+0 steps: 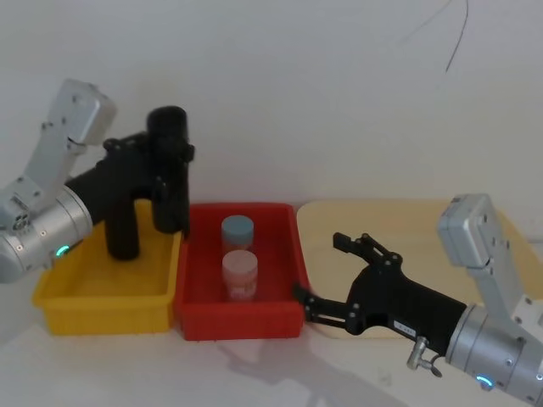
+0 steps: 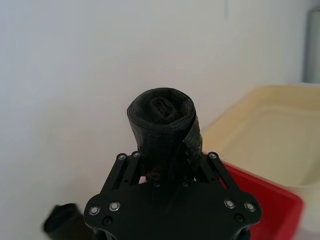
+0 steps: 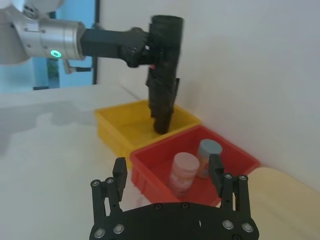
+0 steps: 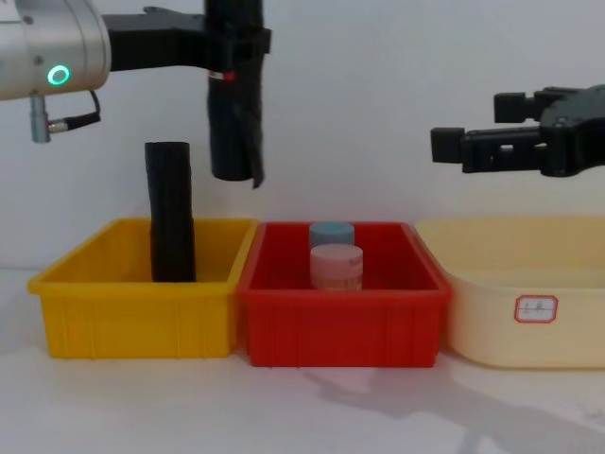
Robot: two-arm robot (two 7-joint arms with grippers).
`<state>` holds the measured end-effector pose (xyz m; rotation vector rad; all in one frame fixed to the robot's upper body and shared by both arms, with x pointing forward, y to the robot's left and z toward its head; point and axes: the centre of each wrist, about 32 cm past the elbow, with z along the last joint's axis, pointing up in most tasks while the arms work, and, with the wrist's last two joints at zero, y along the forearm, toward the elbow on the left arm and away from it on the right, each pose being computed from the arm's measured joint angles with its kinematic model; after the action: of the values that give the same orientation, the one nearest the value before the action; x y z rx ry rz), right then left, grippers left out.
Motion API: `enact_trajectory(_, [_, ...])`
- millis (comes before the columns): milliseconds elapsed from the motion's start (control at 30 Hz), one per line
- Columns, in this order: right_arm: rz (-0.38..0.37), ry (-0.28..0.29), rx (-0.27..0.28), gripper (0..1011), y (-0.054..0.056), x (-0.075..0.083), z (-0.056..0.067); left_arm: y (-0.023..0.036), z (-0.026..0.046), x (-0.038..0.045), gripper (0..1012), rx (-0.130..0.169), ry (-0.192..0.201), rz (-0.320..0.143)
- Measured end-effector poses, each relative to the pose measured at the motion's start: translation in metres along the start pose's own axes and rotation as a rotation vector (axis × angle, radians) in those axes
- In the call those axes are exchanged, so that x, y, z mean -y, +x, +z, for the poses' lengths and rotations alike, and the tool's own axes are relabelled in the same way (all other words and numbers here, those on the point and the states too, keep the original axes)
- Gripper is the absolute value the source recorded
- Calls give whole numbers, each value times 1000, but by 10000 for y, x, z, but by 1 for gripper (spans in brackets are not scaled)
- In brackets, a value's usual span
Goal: Pick up the garbage bag with the one hand and transfer it to the other hand.
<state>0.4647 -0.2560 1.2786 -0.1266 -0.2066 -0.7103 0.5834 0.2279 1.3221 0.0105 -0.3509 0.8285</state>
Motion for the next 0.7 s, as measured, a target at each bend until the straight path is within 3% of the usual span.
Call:
enact_trajectory(367, [46, -12, -3, 1000, 29, -25, 36, -88, -28, 45, 381, -43, 3, -192])
enact_trajectory(700, [16, -38, -45, 1000, 51, -36, -69, -151, -50, 83, 381, -83, -13, -335])
